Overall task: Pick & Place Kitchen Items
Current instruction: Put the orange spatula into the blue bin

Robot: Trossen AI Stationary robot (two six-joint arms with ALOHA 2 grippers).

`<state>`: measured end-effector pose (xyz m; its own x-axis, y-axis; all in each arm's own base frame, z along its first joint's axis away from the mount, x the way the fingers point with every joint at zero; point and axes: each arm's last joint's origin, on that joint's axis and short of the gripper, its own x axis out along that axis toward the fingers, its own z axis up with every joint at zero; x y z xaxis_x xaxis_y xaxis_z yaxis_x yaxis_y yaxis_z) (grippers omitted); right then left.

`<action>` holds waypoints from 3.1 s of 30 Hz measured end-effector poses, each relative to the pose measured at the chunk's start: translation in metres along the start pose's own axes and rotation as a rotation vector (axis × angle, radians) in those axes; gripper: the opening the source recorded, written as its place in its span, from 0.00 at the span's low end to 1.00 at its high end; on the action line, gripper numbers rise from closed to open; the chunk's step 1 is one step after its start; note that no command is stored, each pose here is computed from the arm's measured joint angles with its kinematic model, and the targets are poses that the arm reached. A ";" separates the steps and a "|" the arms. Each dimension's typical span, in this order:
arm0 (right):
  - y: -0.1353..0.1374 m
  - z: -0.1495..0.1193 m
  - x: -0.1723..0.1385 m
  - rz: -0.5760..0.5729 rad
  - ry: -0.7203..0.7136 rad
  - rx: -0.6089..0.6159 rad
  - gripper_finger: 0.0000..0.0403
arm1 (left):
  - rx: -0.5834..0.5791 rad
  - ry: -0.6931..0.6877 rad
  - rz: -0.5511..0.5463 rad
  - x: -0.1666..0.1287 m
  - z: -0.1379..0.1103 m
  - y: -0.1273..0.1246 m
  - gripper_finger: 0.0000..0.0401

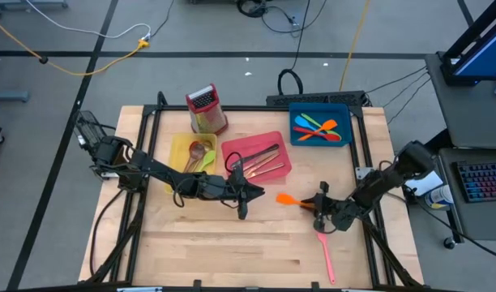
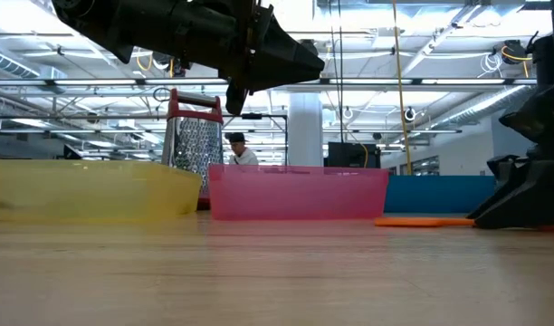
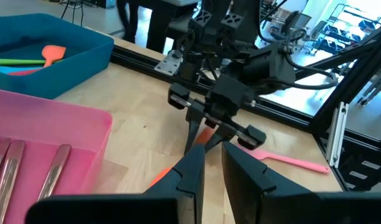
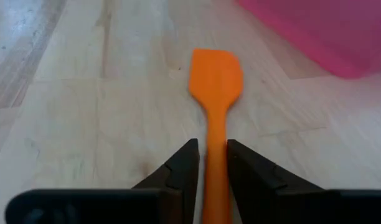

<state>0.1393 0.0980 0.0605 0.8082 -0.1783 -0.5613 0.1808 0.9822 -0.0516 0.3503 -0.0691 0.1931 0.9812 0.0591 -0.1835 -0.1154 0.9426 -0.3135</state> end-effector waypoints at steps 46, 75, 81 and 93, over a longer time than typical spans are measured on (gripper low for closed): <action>0.006 0.010 0.007 -0.018 -0.145 -0.010 0.07 | 0.458 0.295 -0.064 0.117 -0.037 -0.021 0.52; 0.017 0.030 0.005 0.072 -0.279 0.173 0.08 | 0.780 0.396 0.167 0.123 -0.058 -0.020 0.42; 0.017 0.031 0.004 0.083 -0.285 0.231 0.09 | 0.785 0.392 0.196 0.123 -0.057 -0.020 0.23; 0.017 0.031 0.005 0.060 -0.289 0.148 0.20 | 0.776 0.394 0.158 0.123 -0.058 -0.020 0.05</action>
<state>0.1638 0.1117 0.0827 0.9417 -0.1505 -0.3010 0.1901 0.9760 0.1067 0.4644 -0.0998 0.1230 0.8215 0.2249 -0.5240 0.0328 0.8988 0.4371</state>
